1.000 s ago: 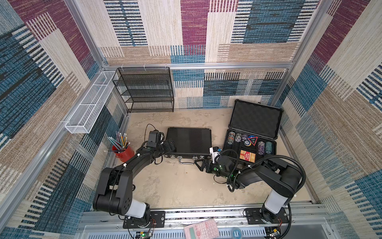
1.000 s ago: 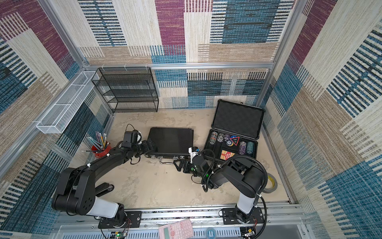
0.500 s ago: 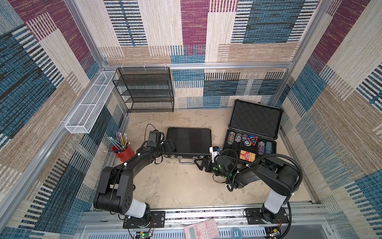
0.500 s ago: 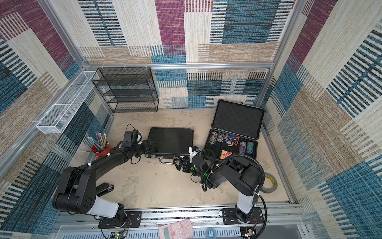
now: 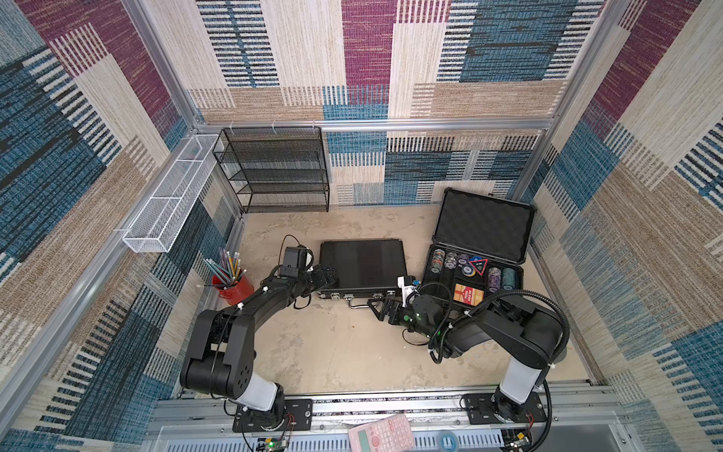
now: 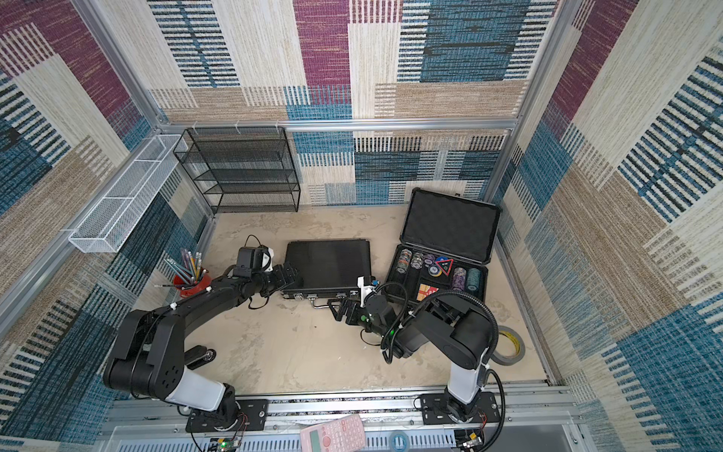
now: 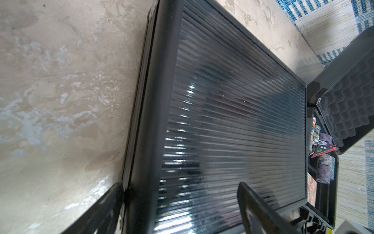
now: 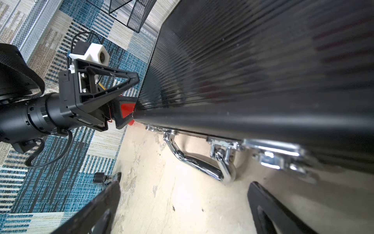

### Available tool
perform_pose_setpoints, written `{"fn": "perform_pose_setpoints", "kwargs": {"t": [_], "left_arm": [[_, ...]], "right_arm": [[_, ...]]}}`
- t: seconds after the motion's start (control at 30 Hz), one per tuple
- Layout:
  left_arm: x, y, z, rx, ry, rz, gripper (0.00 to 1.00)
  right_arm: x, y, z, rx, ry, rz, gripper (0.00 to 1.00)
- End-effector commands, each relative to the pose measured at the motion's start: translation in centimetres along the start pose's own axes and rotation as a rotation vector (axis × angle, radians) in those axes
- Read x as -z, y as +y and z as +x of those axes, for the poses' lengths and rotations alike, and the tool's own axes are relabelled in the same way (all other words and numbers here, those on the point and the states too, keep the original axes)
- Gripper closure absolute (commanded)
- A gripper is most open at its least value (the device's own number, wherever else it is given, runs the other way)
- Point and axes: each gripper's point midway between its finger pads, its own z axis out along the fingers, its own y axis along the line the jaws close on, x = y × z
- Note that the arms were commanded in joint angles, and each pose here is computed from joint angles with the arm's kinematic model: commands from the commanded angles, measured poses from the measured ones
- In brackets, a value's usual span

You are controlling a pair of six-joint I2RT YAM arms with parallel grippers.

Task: Open the poker set cases
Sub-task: Open the fastener on the poker set case.

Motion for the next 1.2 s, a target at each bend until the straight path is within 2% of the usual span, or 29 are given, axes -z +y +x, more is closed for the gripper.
{"fn": "perform_pose_setpoints", "kwargs": {"t": [0.0,0.23,0.37,0.77,1.17], "left_arm": [[0.2,-0.3,-0.4,-0.007,-0.002,-0.001,0.11],[1.1,-0.4,-1.1,-0.017,-0.038,-0.019,0.10],[1.2,-0.4,-1.0,-0.014,-0.039,-0.018,0.09],[0.7,-0.7,-0.8,-0.011,-0.025,0.009,0.09],[-0.5,1.1,0.4,-0.004,0.047,-0.069,0.10]], "right_arm": [[0.2,0.3,-0.5,-0.012,-0.021,-0.006,0.00],[0.7,-1.5,-0.9,-0.018,-0.011,0.110,0.01],[1.1,-2.2,-1.4,-0.015,-0.009,0.132,0.00],[0.5,-2.3,-2.0,-0.007,0.001,0.093,0.01],[0.1,-1.0,-3.0,0.010,-0.028,0.022,0.00]]}}
